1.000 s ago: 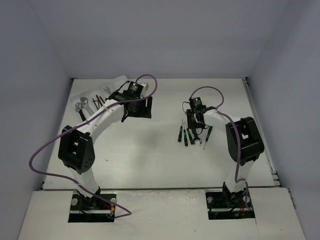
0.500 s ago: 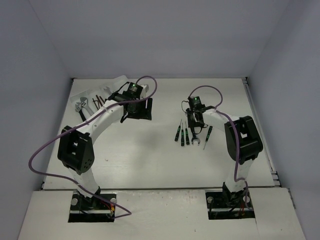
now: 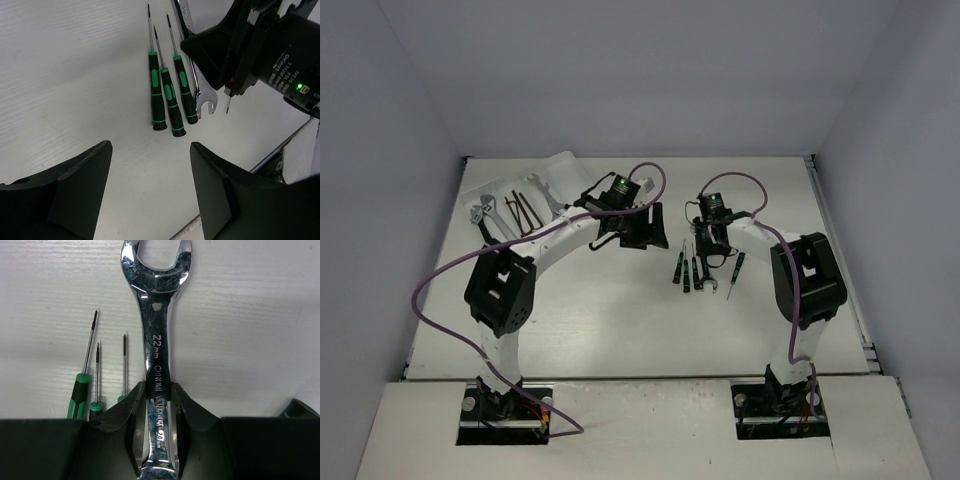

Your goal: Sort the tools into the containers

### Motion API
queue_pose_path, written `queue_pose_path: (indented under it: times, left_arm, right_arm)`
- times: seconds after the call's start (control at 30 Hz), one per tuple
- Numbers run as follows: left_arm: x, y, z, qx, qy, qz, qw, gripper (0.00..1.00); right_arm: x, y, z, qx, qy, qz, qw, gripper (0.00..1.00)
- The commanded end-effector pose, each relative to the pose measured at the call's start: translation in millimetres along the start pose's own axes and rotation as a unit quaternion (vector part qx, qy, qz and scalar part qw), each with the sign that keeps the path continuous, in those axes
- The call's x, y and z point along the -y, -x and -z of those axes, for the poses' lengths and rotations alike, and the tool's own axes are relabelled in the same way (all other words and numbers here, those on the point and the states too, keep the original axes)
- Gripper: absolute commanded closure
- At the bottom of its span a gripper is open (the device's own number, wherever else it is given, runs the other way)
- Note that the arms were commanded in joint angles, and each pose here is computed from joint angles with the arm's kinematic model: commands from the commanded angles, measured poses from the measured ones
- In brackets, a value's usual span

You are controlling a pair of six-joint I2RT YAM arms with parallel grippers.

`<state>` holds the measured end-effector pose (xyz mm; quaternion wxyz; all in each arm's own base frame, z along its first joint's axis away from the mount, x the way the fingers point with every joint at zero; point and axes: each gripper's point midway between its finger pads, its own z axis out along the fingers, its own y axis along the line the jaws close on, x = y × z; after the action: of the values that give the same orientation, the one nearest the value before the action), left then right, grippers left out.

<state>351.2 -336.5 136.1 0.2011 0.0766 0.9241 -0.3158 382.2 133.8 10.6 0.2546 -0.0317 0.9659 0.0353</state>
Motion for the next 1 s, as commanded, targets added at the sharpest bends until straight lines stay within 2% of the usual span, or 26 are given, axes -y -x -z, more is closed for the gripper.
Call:
queue_pose_path:
  times: [0.0,0.27,0.67,0.8,0.97]
  left_arm:
    - [47,38,10,0.059,-0.074,0.010,0.995,0.40]
    - [62,31,-7,0.047,-0.112,0.023,0.992,0.40]
    - [64,6,-24,0.026,-0.150,0.035,0.988,0.40]
    - [69,-4,-33,0.019,-0.169,0.032,0.985,0.49]
    - [77,-13,-41,0.010,-0.181,0.030,0.983,0.52]
  right_arm:
    - [-11,16,26,0.024,0.031,-0.021,0.999,1.00]
    - [-21,30,36,0.040,0.069,-0.044,0.996,1.00]
    - [-26,41,43,0.044,0.101,-0.062,0.992,1.00]
    - [-29,43,43,0.043,0.110,-0.069,0.991,1.00]
    - [-34,49,48,0.044,0.130,-0.085,0.987,1.00]
